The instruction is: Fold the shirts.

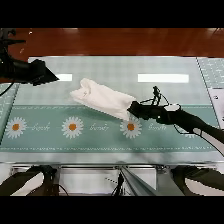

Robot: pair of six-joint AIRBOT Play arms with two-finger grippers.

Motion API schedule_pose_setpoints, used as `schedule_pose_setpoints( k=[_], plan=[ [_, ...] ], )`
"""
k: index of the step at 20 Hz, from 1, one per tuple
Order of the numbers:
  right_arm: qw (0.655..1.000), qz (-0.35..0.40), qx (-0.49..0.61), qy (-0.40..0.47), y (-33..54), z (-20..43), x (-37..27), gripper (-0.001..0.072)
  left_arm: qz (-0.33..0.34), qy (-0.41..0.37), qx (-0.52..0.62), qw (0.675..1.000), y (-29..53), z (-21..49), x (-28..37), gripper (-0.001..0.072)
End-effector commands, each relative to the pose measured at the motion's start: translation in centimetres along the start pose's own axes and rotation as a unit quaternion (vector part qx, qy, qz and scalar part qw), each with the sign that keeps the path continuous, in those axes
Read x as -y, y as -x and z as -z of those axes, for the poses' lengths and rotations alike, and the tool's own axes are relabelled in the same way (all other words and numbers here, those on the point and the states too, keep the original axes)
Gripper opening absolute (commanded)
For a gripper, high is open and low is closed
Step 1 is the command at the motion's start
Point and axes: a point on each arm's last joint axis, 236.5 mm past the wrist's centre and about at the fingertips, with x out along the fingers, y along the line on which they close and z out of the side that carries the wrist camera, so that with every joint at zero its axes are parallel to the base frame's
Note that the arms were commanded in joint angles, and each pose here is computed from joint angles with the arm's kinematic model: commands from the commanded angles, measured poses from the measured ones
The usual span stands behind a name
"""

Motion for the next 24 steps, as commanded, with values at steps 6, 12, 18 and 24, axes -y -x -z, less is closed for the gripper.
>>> schedule_pose_setpoints(
  k=[6,12,18,24],
  plan=[
    [0.989,-0.010,0.132,0.060,18.0,-9.2,-1.9,0.0025,-0.026,0.017,0.017,0.999,-1.5,-1.6,-1.8,0.0016],
    [0.953,0.202,0.214,-0.071,35.7,-7.0,8.1,0.0025,-0.038,0.007,0.029,0.999,-5.9,-4.4,-5.3,0.0017],
    [0.900,0.297,0.267,-0.173,46.1,-3.6,9.6,0.0025,-0.038,-0.002,-0.038,0.999,-11.3,-2.9,-8.7,0.0017],
    [0.826,0.436,0.186,-0.306,51.7,4.2,13.2,0.0025,-0.038,-0.011,-0.063,0.997,-13.9,-2.2,-10.6,0.0017]
  ],
)
